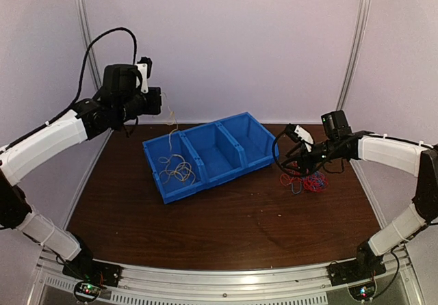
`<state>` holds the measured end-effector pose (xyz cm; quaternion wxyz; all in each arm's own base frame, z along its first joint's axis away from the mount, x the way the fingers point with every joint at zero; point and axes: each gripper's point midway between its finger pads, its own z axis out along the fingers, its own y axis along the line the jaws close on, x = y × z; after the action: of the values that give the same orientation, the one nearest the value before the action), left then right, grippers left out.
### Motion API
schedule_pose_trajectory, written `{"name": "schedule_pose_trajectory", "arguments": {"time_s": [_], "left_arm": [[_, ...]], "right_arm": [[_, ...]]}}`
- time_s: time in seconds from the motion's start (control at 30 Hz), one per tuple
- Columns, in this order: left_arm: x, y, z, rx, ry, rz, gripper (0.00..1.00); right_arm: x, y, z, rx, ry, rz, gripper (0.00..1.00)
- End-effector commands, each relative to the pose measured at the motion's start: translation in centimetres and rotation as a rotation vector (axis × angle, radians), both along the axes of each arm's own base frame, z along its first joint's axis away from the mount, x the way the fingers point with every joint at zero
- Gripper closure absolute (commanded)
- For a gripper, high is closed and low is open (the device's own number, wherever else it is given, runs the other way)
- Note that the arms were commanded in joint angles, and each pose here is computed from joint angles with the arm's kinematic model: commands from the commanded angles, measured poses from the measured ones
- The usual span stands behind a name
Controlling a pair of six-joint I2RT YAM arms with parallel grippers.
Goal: Untangle the cables
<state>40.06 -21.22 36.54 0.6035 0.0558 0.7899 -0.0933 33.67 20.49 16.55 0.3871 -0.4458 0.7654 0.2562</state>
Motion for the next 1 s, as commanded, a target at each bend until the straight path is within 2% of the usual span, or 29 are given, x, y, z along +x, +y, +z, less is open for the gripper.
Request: {"name": "schedule_pose_trajectory", "arguments": {"time_s": [0.0,0.27,0.63,0.97], "left_arm": [[0.5,-0.8,-4.1,-0.014,0.075,-0.020,1.00],[1.3,-1.5,-11.6,0.031,0.226,-0.001,1.00],[2.2,-2.1,-17.9,0.052,0.383,0.050,1.00],[2.5,-3.9,-23.8,0.072,0.504,0.006,1.00]], "right_arm": [[0.2,-0.3,-0.2,-0.017,-0.017,-0.008,0.49],[0.0,-0.4,-0.2,-0.027,-0.025,0.002,0.49],[-0.4,-0.3,0.0,-0.026,-0.026,0.022,0.49],[-0.6,-0.4,0.4,-0.028,-0.044,0.026,0.49]]}}
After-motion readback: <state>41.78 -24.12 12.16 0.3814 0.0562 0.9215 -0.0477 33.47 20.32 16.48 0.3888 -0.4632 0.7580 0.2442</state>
